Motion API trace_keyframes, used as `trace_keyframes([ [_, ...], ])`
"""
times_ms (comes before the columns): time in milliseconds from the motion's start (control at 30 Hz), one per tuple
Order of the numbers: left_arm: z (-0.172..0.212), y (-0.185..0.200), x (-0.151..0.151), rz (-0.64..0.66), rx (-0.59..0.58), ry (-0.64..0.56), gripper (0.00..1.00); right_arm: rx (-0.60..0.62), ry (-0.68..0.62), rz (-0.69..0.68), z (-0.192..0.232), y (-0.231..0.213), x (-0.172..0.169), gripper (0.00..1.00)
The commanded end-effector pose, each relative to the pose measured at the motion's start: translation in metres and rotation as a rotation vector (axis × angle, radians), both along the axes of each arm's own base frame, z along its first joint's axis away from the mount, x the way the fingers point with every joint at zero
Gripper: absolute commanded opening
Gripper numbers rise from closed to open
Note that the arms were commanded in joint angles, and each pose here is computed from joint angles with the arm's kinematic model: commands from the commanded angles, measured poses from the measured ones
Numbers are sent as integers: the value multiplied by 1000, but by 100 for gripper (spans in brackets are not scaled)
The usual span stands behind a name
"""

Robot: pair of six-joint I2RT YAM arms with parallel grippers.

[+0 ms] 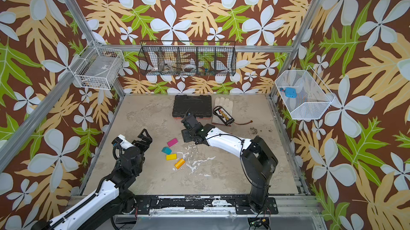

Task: Build the wood block tower
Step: 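Raise the right gripper and move it back over the block pile, then lower the right gripper onto the orange Supermarket block and close on it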

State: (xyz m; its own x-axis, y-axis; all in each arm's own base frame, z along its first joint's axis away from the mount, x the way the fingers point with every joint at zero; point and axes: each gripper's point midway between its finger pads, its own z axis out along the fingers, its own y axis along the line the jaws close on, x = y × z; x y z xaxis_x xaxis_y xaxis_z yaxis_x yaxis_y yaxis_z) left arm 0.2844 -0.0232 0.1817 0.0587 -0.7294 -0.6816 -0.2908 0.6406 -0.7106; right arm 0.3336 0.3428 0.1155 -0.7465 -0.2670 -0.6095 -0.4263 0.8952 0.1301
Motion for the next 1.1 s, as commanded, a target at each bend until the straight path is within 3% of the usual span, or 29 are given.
trace_keyframes([
  [0,-1,7,-2,46,-7,0,100,-1,18,81,-10,18,-20,73],
  [133,-2,9,-3,53,-10,0,100,-2,42,150,-22,31,-47,85],
  [300,-4,5,0,30,-9,12,100,-44,68,201,-43,39,-69,91],
  [733,-13,8,9,15,-28,73,100,-160,105,261,-90,50,-90,92],
  [1067,-13,8,9,15,-34,64,100,-229,77,276,-94,45,-102,91],
])
